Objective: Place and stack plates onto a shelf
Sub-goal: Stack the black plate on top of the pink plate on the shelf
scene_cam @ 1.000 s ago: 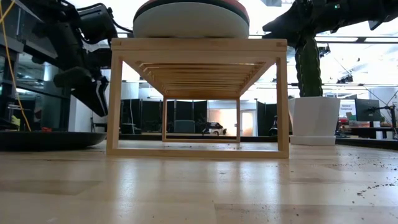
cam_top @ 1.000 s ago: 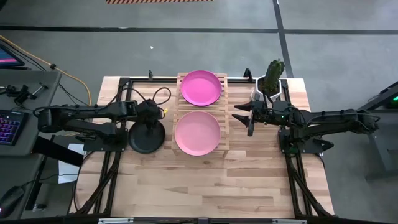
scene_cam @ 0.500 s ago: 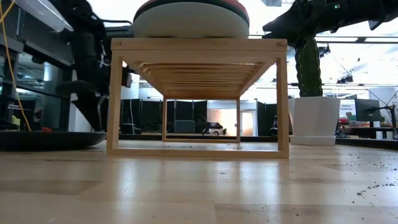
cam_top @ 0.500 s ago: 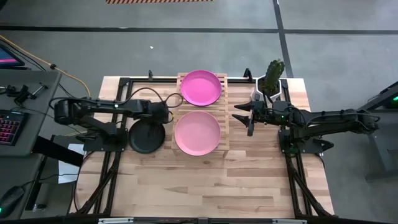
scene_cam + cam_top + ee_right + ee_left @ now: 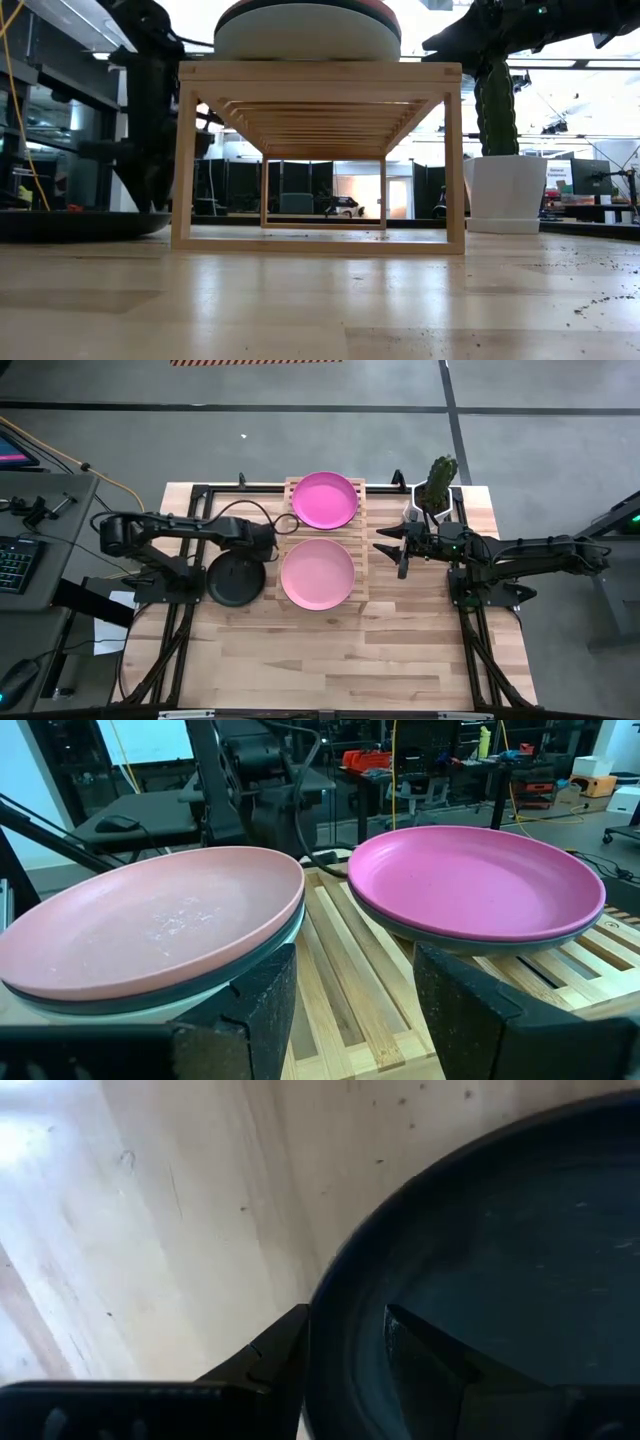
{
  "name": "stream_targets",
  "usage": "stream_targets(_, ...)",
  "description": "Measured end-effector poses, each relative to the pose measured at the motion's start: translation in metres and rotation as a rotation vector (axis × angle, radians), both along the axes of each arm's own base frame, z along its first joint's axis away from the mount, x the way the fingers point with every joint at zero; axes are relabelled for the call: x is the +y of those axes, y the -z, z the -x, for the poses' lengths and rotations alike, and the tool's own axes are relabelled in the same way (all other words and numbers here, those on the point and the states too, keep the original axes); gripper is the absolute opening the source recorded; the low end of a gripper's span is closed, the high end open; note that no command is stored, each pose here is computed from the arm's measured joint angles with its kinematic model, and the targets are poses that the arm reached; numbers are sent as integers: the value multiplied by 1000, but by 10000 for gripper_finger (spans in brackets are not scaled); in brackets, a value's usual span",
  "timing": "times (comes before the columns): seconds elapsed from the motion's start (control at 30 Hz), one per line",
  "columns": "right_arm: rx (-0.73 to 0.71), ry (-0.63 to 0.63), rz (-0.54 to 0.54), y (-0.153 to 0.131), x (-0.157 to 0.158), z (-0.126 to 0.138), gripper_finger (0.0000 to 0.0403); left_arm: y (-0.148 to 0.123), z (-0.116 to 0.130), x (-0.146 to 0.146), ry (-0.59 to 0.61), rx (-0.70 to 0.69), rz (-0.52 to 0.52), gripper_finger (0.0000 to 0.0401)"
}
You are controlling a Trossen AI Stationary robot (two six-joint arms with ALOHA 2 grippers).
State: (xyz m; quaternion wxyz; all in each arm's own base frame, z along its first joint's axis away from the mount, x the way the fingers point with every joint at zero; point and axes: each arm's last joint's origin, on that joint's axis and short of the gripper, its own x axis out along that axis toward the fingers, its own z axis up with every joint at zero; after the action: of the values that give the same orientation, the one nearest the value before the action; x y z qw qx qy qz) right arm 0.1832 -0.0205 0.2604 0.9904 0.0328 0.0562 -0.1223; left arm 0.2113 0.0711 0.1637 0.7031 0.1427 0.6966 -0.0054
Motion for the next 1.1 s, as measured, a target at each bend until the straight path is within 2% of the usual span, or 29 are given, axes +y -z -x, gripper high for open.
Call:
stream_targets(0.33,2,0,3,0,0,0,185,19,-5,4,30,112,-55,122)
stream_targets(0.8,3,-1,7,0,0,0,185,19,-5,4,26,112,-40,118)
stream_targets(0.9,3,-1,7,0,0,0,185,19,-5,3,27,115,-39,99)
stream_targets(1.1,4,-1,7,0,0,0,185,18,-3,3,21,136,-37,22)
